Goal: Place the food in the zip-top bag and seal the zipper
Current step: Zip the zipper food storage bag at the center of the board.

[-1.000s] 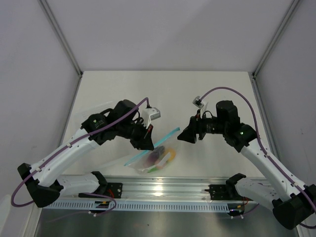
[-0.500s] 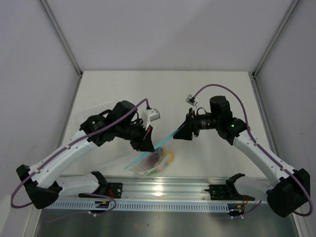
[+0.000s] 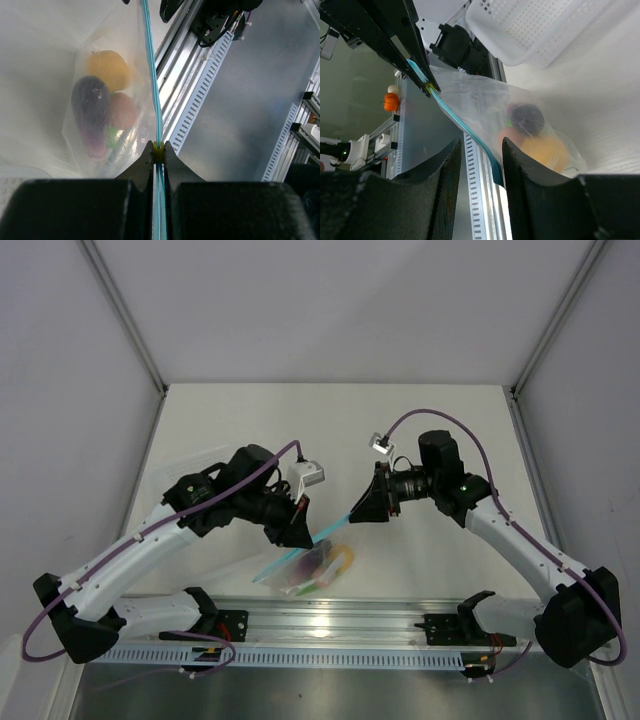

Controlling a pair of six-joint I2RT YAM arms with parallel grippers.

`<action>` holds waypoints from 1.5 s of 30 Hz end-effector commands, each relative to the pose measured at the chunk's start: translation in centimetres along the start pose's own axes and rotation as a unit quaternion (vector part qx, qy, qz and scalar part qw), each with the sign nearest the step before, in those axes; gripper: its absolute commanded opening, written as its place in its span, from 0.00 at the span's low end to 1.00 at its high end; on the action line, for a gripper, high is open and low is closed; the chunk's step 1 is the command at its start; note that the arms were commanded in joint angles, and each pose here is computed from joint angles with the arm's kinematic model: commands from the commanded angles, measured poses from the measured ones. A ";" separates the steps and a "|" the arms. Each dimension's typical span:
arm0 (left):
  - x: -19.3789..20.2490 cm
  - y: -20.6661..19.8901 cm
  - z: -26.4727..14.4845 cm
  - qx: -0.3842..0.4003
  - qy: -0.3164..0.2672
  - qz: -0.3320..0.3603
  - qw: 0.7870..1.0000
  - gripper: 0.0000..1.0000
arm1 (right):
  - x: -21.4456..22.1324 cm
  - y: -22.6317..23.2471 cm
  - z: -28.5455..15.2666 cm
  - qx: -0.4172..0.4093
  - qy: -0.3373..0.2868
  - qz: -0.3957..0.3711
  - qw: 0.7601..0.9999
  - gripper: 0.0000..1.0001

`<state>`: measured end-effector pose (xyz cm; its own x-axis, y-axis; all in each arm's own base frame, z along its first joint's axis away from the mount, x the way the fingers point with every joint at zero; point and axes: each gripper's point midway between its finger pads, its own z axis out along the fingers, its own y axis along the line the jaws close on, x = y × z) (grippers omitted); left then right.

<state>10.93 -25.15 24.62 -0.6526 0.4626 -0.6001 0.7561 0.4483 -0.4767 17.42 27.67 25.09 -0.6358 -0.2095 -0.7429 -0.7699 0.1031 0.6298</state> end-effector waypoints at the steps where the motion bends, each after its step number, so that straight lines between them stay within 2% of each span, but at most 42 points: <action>1: -1.2 -0.8 -0.4 0.017 -0.020 0.007 1.000 0.01 | -1.3 1.8 0.3 -0.039 0.001 -0.035 0.999 0.41; 17: -1.6 -0.9 -0.3 0.018 -0.020 0.006 1.000 0.01 | 0.0 2.1 1.9 -0.047 0.040 -0.035 0.997 0.33; 22: -1.9 -0.9 -0.2 0.019 -0.016 0.002 1.000 0.01 | 0.5 2.1 2.4 -0.048 0.056 -0.028 0.997 0.21; 23: -1.9 -0.9 0.0 0.020 -0.013 0.001 1.000 0.01 | 0.6 2.2 2.5 -0.048 0.058 -0.028 0.997 0.14; 25: -1.8 -0.8 0.0 0.017 -0.009 -0.001 1.000 0.01 | 0.7 2.2 2.5 -0.046 0.060 -0.027 0.997 0.09; 26: -1.9 -0.7 0.1 0.015 -0.007 -0.002 1.000 0.01 | 0.8 2.3 2.5 -0.046 0.061 -0.027 0.997 0.01; 29: -1.9 -0.5 0.2 0.010 -0.005 -0.005 1.000 0.01 | 0.8 1.7 2.5 -0.025 0.058 -0.027 0.998 0.00; 31: -1.9 -0.3 0.2 0.003 -0.005 -0.007 1.000 0.01 | 0.5 1.2 2.3 0.000 0.051 -0.025 0.998 0.00; 37: -1.8 0.6 0.1 -0.025 -0.007 -0.015 1.000 0.01 | -0.7 -2.7 0.3 0.149 -0.003 -0.021 0.989 0.00; 45: -1.4 1.8 -0.3 -0.064 -0.012 -0.028 0.997 0.01 | -0.7 -6.1 -4.1 0.299 -0.048 0.005 0.953 0.00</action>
<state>13.53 -25.78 23.86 -0.6722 0.4367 -0.5978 0.7283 0.5349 -0.4282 19.88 26.01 23.61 -0.6245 -0.1784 -0.7604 -0.7378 0.4543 0.4993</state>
